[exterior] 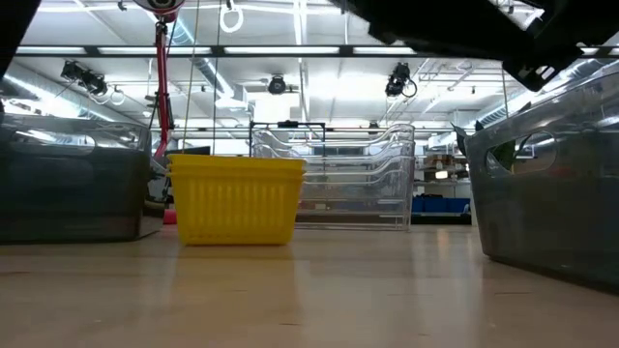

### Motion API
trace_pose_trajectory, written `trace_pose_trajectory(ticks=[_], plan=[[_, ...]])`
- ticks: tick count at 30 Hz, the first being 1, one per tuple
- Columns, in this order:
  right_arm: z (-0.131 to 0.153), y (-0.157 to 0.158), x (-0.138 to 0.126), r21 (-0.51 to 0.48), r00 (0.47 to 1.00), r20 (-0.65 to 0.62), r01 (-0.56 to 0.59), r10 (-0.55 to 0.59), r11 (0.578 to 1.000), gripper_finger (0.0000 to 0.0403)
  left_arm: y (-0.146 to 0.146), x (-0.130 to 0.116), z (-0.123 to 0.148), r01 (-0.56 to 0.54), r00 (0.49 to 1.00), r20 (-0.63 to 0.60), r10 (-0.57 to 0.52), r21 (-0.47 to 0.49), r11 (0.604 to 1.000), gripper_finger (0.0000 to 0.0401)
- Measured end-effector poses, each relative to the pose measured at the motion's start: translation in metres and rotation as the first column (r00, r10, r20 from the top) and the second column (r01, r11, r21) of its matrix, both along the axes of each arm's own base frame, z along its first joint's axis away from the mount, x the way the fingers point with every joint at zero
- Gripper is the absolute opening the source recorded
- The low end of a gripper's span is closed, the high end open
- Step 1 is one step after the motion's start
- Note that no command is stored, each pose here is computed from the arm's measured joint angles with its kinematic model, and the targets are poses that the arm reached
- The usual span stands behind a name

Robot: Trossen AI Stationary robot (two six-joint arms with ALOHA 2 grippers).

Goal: Stack baskets by color
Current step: Stack the right black bin on the top of the stacked black bins

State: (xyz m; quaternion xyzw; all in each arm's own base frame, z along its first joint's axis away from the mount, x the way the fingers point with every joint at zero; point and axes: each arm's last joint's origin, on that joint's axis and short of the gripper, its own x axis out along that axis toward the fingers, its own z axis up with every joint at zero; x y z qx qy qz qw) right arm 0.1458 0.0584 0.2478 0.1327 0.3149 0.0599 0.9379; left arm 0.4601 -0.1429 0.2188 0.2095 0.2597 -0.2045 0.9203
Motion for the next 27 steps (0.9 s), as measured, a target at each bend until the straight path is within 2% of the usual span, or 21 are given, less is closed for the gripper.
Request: trace_pose_trajectory(ticks=[7,16,27], plan=[[0.000,-0.003,-0.004,-0.031,1.000,0.002,0.031,-0.031,0.999,0.0071,-0.003,0.015,-0.009,0.076,0.983,-0.169,-0.070,0.031,0.997,0.0122],[0.001,-0.004,-0.005,-0.045,0.999,0.007,0.041,-0.041,0.998,0.0071,-0.003,0.018,-0.016,0.167,0.970,-0.193,-0.148,0.083,0.982,0.0133],[0.002,-0.005,-0.005,-0.058,0.998,0.028,0.053,-0.051,0.997,0.0071,-0.003,0.018,-0.023,0.207,0.961,-0.209,-0.183,0.098,0.973,0.0119]])
